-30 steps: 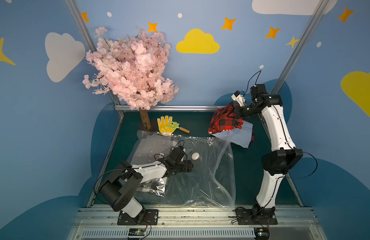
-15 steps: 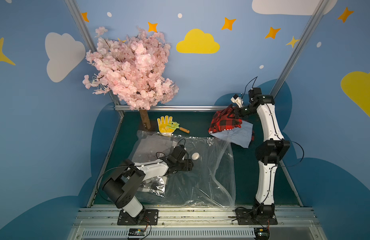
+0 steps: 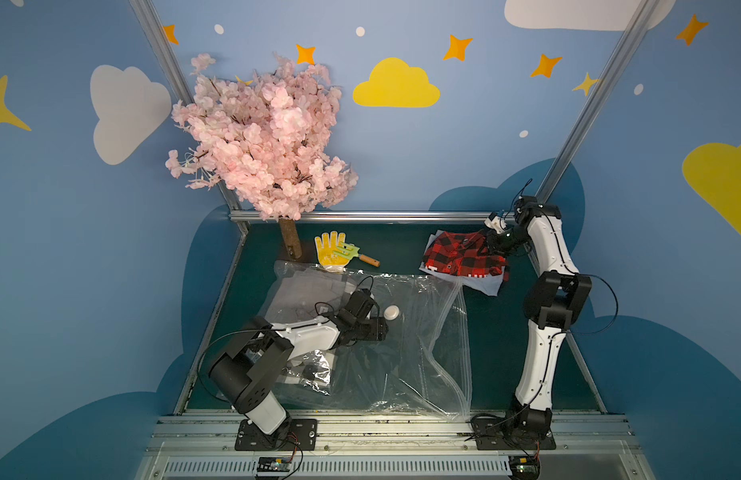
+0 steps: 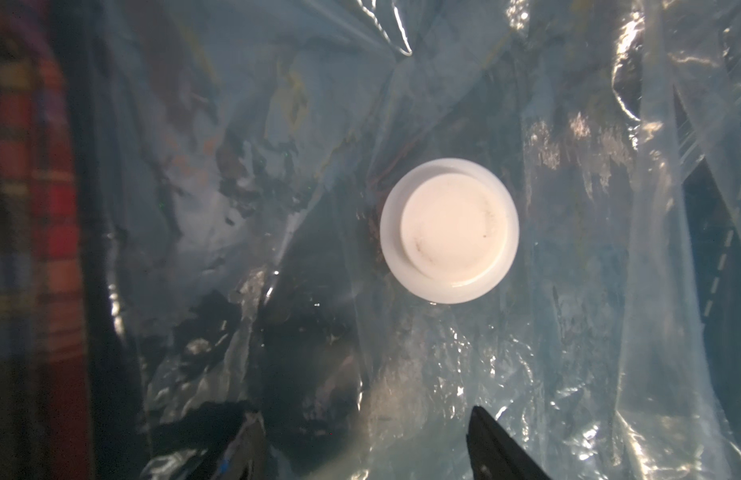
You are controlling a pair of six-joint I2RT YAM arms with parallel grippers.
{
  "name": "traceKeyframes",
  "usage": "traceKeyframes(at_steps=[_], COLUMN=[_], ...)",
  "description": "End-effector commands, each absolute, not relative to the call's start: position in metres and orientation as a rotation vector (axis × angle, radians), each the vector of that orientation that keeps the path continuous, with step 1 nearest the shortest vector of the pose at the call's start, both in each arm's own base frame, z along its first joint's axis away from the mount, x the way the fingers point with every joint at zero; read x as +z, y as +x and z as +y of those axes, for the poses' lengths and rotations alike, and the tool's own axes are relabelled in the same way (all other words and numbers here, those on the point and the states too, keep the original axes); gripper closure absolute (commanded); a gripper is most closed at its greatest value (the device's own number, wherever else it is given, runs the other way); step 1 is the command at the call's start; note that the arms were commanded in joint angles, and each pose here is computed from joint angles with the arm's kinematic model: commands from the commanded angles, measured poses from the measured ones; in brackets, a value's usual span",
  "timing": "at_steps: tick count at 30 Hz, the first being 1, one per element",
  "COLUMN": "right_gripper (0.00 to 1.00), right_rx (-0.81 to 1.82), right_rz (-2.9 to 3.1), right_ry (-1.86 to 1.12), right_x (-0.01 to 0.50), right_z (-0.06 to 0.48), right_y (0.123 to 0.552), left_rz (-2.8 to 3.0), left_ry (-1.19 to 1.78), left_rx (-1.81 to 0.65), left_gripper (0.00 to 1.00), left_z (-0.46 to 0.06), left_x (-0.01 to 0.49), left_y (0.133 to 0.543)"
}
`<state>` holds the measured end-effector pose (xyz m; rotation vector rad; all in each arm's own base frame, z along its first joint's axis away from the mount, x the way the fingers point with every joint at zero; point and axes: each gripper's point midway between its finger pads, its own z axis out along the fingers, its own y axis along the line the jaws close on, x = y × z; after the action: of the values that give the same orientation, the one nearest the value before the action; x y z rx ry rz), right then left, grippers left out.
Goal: Take the shirt out of the vacuum bag
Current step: Place the shirt at the center of the board.
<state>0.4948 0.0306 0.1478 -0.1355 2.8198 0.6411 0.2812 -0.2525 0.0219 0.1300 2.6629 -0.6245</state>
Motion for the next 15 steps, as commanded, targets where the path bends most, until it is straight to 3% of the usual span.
traceKeyframes(at_steps=[1,5,8,15], right_gripper=[0.54,0.31,0.21,0.20], right_rx=[0.535,0.461,0.397,0.365], right_rz=[2.894,2.938,2.928,2.715], right_ry=[-0.005,0.135,0.256,0.492], right_x=[0.122,0.110,0.114,0.165], right_z=[0.003,-0.023,-0.044,-0.081], right_y=[0.495,0.492,0.489,0.483], left_rz=[3.082,3.075,3.068,3.018], left_ry=[0.094,0.111,0.127,0.154], left_rx=[-0.326,-0.324,-0.316,-0.360], left_gripper=[0.22,0.20,0.18,0.17], left_z=[-0.194,-0.196,-0.198,-0.213], left_x=[-0.055,-0.051,-0.047,-0.028], left_y=[0.198,0.199,0.199,0.206])
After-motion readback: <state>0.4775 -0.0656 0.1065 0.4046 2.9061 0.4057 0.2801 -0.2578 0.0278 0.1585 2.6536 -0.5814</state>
